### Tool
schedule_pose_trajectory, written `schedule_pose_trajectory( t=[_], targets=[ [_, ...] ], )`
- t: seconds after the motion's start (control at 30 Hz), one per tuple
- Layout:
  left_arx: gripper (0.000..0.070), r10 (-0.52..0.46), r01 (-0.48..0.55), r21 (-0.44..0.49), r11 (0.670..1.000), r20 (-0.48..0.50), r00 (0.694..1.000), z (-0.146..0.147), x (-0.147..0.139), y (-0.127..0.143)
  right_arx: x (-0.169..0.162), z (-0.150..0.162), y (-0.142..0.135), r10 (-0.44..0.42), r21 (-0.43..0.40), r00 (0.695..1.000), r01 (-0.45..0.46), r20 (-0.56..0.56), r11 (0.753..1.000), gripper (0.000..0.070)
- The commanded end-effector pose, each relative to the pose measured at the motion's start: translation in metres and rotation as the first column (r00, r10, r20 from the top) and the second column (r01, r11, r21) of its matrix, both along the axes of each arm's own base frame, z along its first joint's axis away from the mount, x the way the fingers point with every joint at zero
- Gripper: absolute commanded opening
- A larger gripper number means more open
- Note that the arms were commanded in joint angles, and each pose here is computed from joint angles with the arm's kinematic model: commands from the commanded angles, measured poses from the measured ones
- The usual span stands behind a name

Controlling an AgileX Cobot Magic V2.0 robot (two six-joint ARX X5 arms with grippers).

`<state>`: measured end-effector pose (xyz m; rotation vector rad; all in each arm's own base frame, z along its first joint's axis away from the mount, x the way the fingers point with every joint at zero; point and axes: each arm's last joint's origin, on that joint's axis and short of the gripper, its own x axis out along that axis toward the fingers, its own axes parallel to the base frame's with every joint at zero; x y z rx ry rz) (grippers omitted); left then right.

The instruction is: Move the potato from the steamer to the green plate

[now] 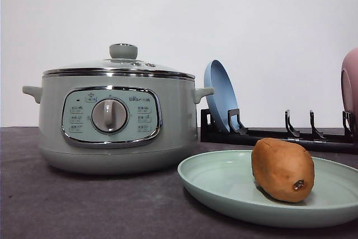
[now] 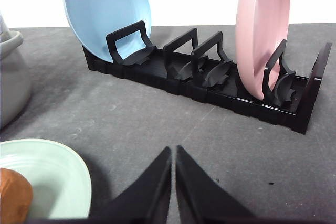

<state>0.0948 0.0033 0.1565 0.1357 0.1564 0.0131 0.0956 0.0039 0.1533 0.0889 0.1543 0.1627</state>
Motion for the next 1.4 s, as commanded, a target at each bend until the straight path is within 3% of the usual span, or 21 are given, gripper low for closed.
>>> schedule_pose_trajectory(
  t=[0.0,1.37],
  targets=[
    [0.0001,0.002,-0.002,0.0,1.0,-0.023,1.0,-0.0072,0.0008,0.0002,0.0001,-0.001,0.0,0.001,-0.004,1.0,-0.001,0.001,1.0,0.0001],
    [0.0001,0.002,-0.002,0.0,1.0,-0.023,1.0,-0.0072,0.0008,0.0002,0.0001,-0.001,0.0,0.001,-0.004,1.0,-0.001,0.001,1.0,0.0001]
  ],
)
